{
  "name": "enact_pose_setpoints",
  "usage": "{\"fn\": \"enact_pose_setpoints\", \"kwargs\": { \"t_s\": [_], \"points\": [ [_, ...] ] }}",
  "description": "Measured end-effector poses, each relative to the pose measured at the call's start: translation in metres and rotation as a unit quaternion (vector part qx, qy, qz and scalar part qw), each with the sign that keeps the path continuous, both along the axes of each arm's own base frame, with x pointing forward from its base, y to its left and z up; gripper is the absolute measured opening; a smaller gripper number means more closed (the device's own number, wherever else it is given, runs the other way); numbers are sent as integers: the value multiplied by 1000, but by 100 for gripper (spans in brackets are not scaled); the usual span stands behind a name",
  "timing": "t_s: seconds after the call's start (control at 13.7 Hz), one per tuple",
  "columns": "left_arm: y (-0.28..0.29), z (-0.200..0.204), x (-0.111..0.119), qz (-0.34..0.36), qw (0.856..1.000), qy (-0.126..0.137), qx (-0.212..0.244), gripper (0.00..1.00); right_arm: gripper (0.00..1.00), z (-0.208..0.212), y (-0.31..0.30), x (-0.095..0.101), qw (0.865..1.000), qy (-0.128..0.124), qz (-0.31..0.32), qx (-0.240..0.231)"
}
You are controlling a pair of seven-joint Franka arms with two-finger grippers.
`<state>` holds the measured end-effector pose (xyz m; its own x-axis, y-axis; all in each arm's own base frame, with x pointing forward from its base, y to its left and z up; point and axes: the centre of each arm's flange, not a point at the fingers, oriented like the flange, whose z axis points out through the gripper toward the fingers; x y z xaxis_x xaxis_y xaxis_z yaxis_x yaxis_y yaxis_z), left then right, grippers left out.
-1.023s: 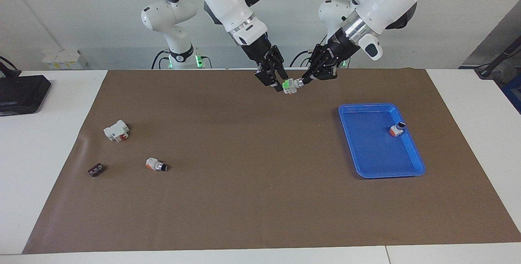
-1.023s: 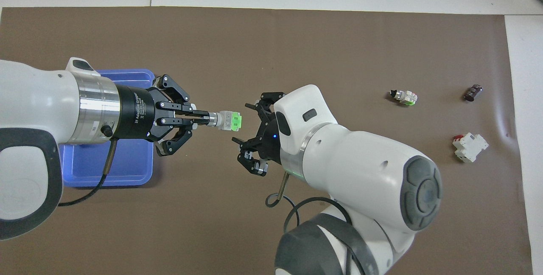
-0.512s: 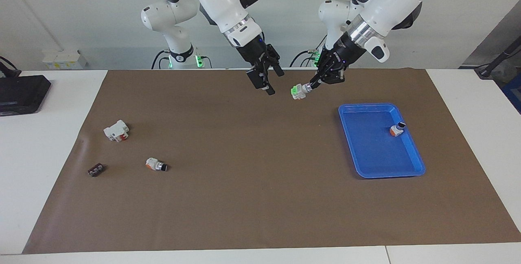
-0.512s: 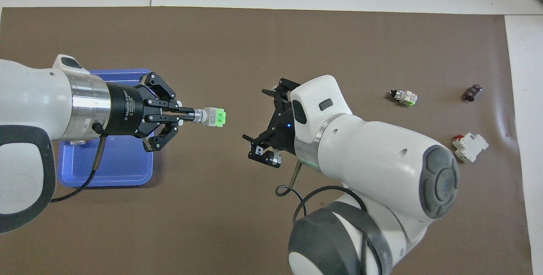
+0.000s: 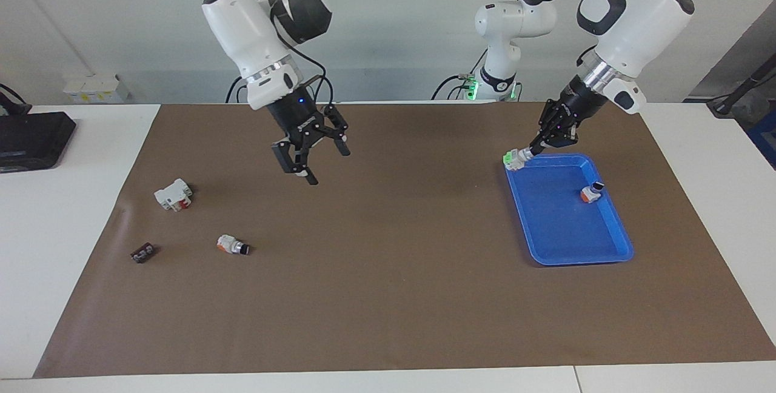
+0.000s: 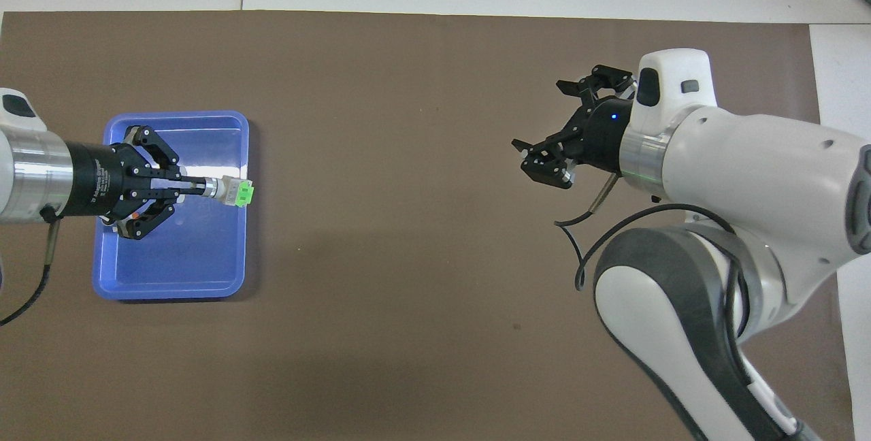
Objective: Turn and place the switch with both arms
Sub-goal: 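Lower the switch into the blue tray with the left gripper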
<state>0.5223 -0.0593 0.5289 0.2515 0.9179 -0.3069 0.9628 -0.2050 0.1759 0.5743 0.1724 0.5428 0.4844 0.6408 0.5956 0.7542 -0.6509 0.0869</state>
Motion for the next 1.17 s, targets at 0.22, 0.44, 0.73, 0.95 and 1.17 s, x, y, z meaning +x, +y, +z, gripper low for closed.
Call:
{"fn": "enact_pose_setpoints", "kwargs": {
  "t_s": [0.22,0.44,0.73,0.95,1.17],
  "points": [
    [16,-27,0,-61,996,-34,46,11,100,-4,-63,14,999,10,-47,-10],
    [34,-70,3,-115,989,-45,77,11,100,-1,-114,22,993,17,-111,-25],
    [64,-107,17,-189,971,-61,129,11,100,4,-140,24,974,55,-217,-21],
    [72,-115,29,-232,953,-95,172,11,100,21,-150,23,957,88,-275,-34],
    [86,-120,33,-301,928,-117,186,11,100,43,-160,18,929,139,-342,-23]
  ]
}}
